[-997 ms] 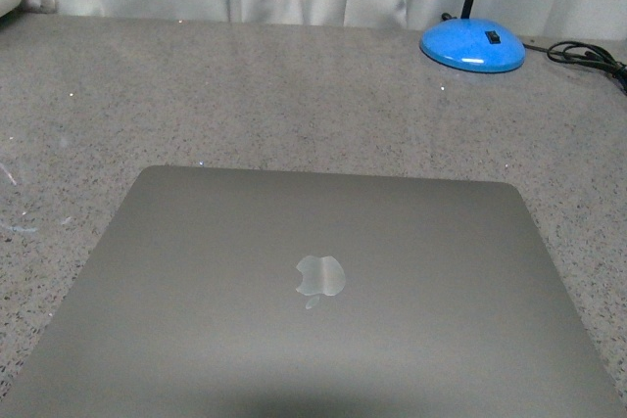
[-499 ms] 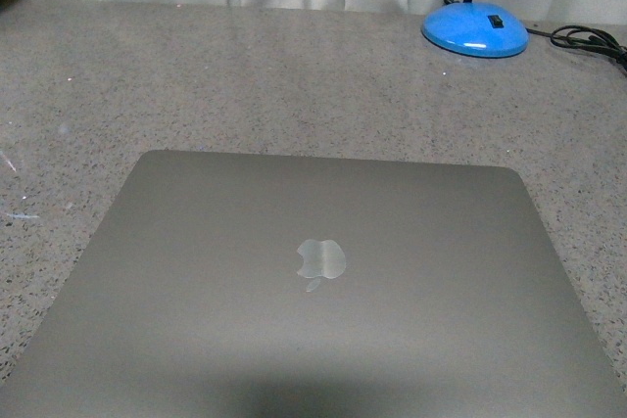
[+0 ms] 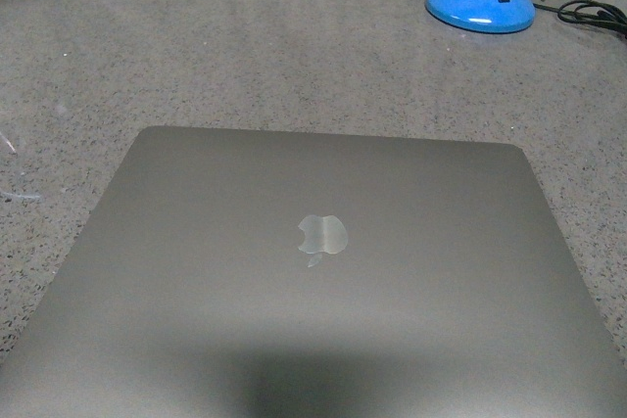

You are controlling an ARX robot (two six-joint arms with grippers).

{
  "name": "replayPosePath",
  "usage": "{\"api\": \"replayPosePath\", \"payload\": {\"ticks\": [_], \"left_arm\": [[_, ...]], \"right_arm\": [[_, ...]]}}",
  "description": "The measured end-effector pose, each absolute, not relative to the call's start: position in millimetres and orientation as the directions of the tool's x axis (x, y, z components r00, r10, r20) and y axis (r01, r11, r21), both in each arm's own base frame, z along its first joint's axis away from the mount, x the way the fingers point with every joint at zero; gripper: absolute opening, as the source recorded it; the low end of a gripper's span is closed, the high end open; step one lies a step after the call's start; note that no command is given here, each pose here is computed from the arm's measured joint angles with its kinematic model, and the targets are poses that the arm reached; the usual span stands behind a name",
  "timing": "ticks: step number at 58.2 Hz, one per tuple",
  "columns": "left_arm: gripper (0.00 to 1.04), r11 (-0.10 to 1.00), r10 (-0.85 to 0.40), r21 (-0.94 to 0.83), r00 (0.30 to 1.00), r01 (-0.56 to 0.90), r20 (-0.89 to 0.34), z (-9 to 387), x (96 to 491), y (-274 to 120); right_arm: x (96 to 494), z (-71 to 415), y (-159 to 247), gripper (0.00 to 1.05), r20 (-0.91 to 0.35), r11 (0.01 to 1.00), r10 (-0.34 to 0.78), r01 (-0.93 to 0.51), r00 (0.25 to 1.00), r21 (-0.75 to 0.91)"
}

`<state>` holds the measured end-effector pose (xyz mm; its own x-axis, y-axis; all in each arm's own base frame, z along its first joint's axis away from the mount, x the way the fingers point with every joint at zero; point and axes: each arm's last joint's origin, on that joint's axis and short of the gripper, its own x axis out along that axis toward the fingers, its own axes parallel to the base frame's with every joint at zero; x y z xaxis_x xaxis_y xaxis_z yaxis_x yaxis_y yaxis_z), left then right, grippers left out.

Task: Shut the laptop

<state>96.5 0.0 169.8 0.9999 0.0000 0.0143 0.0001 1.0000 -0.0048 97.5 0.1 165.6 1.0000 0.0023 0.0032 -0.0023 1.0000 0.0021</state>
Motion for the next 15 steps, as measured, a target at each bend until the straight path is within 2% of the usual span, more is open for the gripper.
{"api": "replayPosePath", "payload": {"ticks": [15], "left_arm": [[0.98,1.0,0.0,-0.005,1.0,0.0,0.014,169.8,96.5,0.0]], "right_arm": [[97.5,165.6,0.1,0.96,0.003,1.0,0.002,-0.002,1.0,0.002]]}}
